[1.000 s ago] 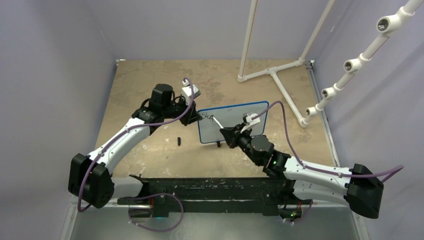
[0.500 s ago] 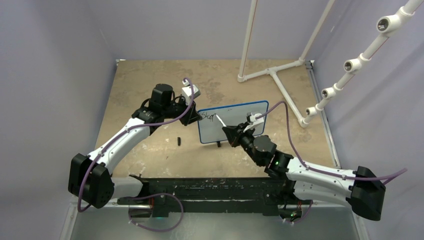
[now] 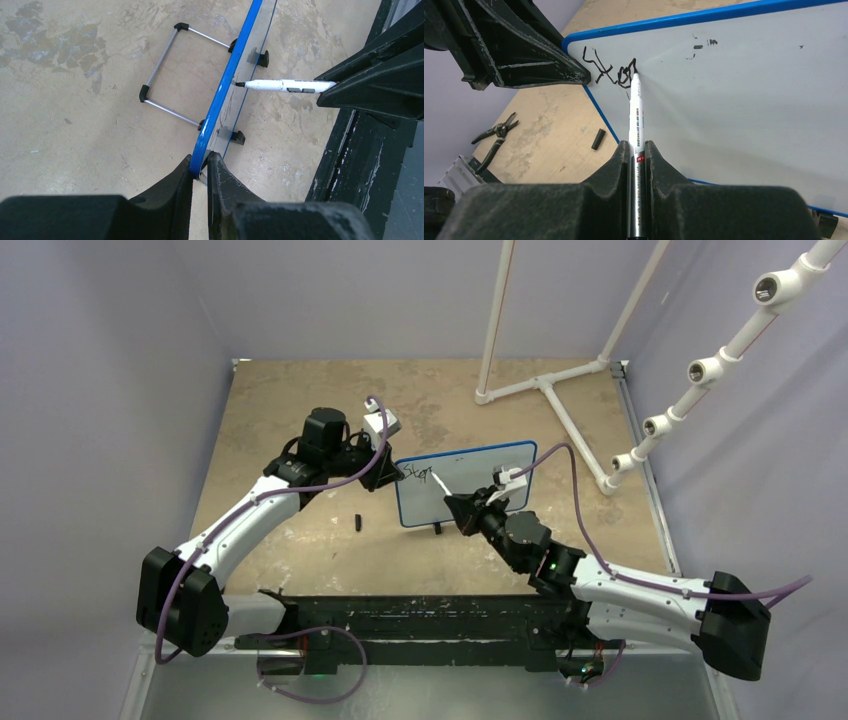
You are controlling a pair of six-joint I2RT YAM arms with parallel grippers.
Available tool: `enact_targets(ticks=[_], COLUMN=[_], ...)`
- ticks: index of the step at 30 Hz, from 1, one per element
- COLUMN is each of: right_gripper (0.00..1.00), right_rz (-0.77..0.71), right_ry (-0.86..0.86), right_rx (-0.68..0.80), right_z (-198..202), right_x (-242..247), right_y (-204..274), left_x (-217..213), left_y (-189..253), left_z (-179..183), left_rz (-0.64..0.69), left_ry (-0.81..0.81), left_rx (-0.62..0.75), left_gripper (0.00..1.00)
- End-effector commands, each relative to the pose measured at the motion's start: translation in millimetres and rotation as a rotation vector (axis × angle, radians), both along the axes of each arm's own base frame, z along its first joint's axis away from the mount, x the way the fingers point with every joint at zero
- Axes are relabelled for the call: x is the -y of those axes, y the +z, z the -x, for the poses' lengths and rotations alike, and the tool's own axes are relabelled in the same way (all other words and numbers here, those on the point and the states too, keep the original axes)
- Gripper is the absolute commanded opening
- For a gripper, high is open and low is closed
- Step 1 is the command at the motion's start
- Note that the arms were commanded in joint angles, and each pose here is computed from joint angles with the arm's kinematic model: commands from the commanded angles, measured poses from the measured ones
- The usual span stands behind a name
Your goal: Write a sentence on the whiteboard
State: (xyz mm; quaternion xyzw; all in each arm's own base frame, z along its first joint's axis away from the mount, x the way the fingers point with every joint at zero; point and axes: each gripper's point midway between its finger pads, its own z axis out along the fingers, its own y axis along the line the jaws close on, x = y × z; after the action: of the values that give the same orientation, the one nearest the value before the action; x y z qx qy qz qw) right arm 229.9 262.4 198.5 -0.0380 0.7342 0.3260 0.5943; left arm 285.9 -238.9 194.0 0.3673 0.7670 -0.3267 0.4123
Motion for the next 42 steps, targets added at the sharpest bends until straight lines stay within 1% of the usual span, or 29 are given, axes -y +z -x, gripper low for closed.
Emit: enact_targets(ticks=[1, 14, 21, 26, 30, 34, 42], right_gripper=[0.0, 0.0, 0.0, 0.0, 0.0, 0.0, 0.0], right_rz=[0.014, 0.004, -0.014, -0.054, -0.064, -0.032, -0.023], right_ry=[-0.023, 0.03, 0.056, 0.089, 0.038, -0.007, -0.037], right_rx=[-0.025, -0.009, 0.019, 0.056, 0.047, 0.027, 0.019], right_z=[-1.3, 3.1, 4.9, 11.0, 8.3, 3.1, -0.9], right_x=[5.3, -3.2, -7.1, -6.8, 4.0, 9.6, 12.0], right_y=[-10.9, -8.6, 0.8, 12.4, 13.9, 9.2, 6.1], left_x=[-4.1, -4.5, -4.4, -4.4, -4.6, -4.5, -4.5], left_y=[5.6, 5.7, 5.8, 6.2, 6.1, 6.2, 6.2], left_z=[-1.9, -1.9, -2.0, -2.1, -1.7, -1.9, -1.6], left_rz=[-0.016, -0.017, -0.016, -0.016, -0.016, -0.016, -0.016], left_ry=[0.0, 0.002, 0.002, 0.002, 0.002, 0.001, 0.001], left_rx=[0.057, 0.058, 0.059, 0.06, 0.059, 0.061, 0.059], left_gripper=[0.0, 0.0, 0.0, 0.0, 0.0, 0.0, 0.0])
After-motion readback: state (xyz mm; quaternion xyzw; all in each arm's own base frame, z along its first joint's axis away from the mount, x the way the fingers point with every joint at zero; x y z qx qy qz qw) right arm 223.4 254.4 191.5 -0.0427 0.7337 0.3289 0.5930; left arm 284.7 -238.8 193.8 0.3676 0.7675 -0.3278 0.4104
